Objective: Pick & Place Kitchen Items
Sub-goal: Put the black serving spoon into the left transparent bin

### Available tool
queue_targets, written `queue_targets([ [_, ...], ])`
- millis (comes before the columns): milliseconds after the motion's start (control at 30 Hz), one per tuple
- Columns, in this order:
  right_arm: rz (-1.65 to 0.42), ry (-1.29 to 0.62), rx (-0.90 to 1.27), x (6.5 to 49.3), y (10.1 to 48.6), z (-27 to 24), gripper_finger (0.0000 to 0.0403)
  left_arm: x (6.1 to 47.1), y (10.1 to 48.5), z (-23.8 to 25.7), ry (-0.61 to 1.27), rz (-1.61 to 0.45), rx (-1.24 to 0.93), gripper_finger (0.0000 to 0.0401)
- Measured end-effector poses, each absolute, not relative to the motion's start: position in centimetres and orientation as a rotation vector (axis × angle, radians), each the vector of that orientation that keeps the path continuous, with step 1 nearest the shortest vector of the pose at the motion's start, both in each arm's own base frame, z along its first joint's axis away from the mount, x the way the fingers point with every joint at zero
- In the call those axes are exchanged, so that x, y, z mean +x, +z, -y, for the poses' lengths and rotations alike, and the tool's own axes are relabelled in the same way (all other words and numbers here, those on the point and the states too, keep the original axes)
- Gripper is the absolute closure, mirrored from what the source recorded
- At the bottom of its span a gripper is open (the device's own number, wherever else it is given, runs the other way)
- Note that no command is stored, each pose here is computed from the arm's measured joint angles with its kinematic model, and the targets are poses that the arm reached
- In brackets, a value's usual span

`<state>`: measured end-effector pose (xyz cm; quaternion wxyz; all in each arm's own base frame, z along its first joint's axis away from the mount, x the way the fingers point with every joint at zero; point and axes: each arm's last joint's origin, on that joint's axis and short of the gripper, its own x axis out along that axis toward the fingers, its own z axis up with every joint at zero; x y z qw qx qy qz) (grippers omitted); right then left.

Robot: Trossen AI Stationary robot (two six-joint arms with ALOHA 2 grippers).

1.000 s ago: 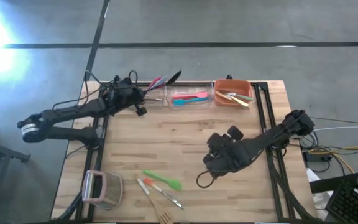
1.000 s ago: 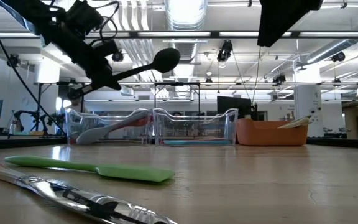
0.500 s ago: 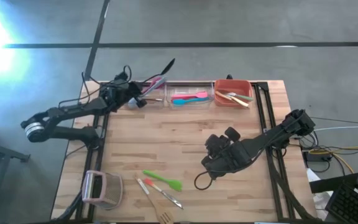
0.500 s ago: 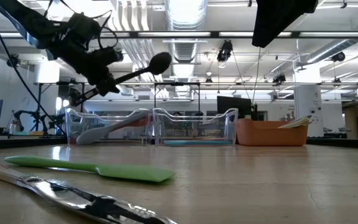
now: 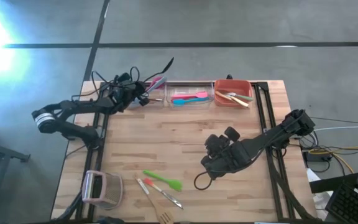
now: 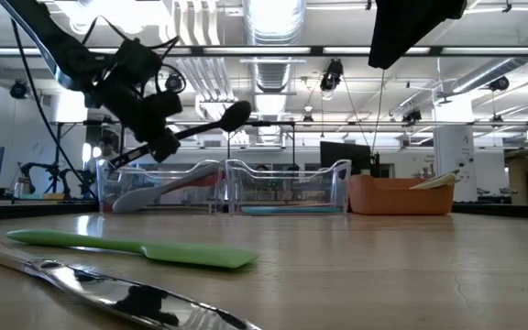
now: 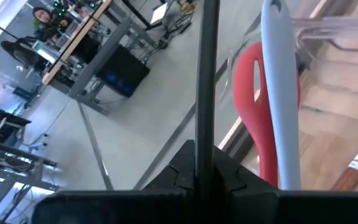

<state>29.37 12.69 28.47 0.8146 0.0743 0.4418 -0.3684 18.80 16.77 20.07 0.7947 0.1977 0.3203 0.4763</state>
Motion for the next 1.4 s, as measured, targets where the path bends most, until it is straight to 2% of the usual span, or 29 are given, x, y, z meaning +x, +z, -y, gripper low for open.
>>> queue_targets([
  [567, -0.938, -0.770, 0.150, 29.5, 28.5, -12.8, 0.0278, 17.4, 17.6, -16.0, 1.041, -0.771, 0.396, 0.0387],
  [800, -0.931, -0.768, 0.157, 29.6, 28.5, -12.8, 0.0286, 17.5, 17.8, -16.1, 1.048, -0.748, 0.401, 0.0350],
  [1167, -0.927, -0.759, 0.156, 29.7, 28.5, -12.8, 0.0285, 17.5, 17.7, -16.1, 0.992, -0.763, 0.412, 0.0337],
  [1400, -0.929, -0.753, 0.151, 29.7, 28.5, -12.9, 0.0291, 17.5, 17.6, -16.0, 0.975, -0.761, 0.403, 0.0281],
])
